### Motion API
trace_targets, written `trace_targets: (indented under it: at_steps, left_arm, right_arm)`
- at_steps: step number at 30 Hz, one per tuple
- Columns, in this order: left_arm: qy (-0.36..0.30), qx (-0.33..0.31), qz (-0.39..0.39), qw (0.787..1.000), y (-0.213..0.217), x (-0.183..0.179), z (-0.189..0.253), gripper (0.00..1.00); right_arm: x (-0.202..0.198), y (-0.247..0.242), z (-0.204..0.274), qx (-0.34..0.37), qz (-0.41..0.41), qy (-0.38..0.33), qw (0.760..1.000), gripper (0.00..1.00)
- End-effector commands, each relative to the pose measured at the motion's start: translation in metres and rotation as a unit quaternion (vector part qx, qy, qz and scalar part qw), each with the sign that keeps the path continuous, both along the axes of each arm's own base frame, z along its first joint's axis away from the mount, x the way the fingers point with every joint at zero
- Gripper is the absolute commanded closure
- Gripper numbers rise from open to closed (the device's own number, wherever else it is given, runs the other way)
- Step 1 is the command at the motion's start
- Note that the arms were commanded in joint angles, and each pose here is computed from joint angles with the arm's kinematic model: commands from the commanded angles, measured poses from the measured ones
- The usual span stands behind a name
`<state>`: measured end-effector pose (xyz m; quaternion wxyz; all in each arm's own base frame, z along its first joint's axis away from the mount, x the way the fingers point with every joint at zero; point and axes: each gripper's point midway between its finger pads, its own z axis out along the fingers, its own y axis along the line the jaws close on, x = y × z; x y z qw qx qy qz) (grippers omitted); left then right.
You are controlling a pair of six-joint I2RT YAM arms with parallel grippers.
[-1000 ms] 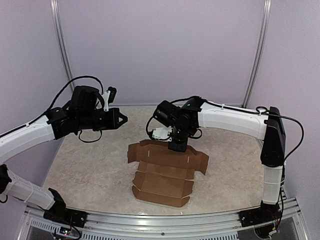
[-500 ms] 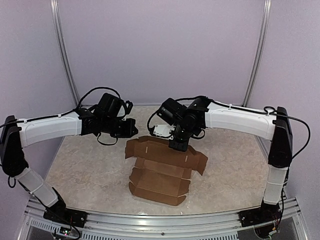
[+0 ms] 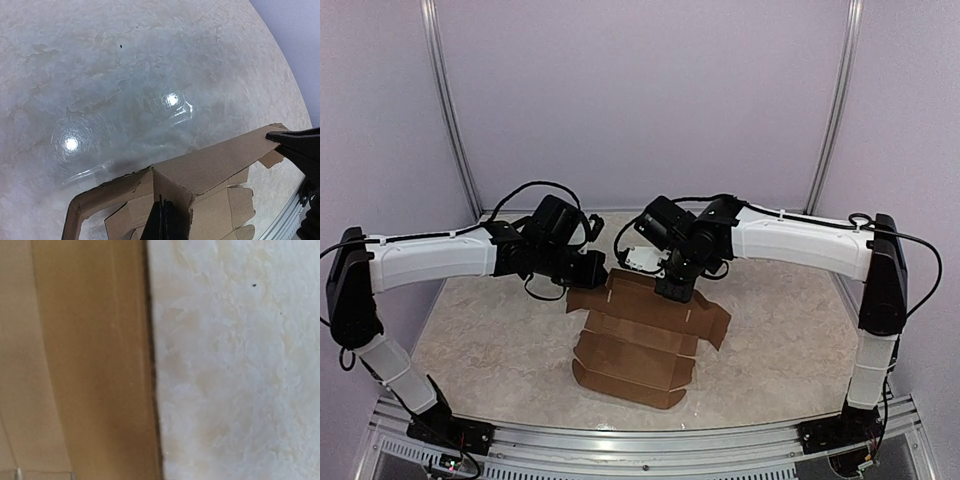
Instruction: Fold the paper box
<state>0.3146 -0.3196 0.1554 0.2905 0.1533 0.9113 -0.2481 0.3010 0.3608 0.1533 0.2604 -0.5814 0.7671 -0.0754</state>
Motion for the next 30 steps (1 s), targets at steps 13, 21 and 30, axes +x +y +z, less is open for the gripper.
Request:
trace_targets:
  at_steps: [13,21,30]
  left_arm:
    - [0.002,-0.062,-0.024,0.998,-0.034,0.001,0.012,1.0]
    - [0.0,-0.103,-0.017,0.995,-0.045,0.006,0.021,1.0]
    - [-0.001,-0.06,-0.002,0.998,-0.022,-0.001,0.024,1.0]
  right_arm:
    - [-0.019,0.006,0.02,0.075,0.006,0.013,0.997,1.0]
    - [-0.025,0.008,0.024,0.094,0.012,0.02,0.995,1.0]
    - [-0.013,-0.003,0.017,0.093,-0.014,0.012,0.995,1.0]
